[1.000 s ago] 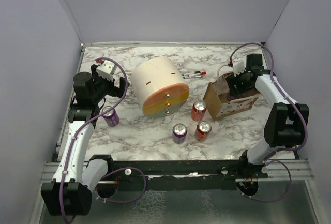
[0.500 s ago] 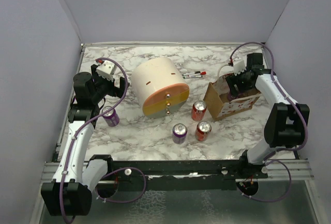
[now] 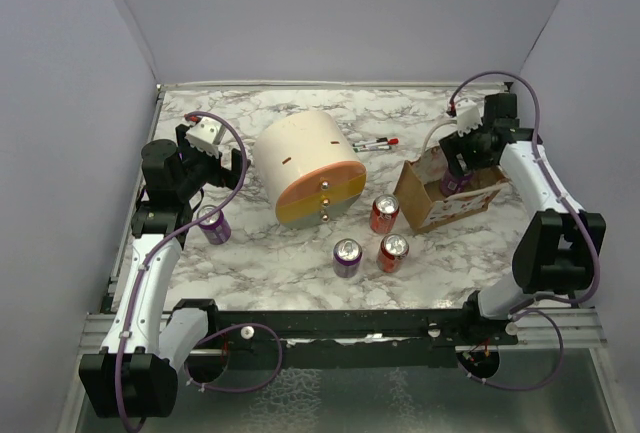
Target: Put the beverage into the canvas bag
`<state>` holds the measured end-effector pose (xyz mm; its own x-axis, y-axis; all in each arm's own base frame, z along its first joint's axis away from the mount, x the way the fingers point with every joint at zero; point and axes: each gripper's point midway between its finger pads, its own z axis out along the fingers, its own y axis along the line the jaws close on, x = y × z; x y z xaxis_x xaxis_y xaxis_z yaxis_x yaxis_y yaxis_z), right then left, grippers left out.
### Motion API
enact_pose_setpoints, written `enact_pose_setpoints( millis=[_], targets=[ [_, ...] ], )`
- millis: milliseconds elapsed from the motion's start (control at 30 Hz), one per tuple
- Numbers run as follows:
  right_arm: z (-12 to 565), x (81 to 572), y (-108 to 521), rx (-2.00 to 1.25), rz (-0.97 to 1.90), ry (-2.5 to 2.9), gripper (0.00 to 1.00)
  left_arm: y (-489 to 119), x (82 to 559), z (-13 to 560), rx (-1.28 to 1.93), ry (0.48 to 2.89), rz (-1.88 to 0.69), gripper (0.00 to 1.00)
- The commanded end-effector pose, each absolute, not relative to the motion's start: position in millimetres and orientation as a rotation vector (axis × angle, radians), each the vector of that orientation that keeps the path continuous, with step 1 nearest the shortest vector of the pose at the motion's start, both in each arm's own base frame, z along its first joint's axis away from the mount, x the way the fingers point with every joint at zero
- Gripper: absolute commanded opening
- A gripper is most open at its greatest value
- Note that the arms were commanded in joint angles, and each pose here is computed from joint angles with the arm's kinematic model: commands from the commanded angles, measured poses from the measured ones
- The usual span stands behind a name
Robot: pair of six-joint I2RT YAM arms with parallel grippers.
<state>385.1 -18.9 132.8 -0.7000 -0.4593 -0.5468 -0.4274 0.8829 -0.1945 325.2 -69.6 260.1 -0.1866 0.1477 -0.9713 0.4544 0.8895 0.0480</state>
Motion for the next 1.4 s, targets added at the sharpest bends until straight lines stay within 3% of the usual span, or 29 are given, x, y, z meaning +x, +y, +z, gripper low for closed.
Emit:
enact_pose_setpoints(
  millis=[0,667,1100,1367],
  targets=[
    [171.2,385.3,-18.9,-0.634,-0.09,2.361,0.78,-72.2,322.0,268.1,0.478,1.715,-0.303,0.99],
    [280.8,303.6,79.5,-0.957,0.399,1.954,0.79,-61.0,329.6,291.9,0.461,1.727,-0.228,0.99],
    [234.9,223.1,149.6,-1.414,0.594,1.832,0.84,-54.6,332.8,292.5,0.482,1.732,-0.172,0.99],
    [193.8,190.6,155.3,-1.595,0.597,1.802,0.9,-55.7,333.7,288.9,0.478,1.739,-0.183,0.99]
  ],
)
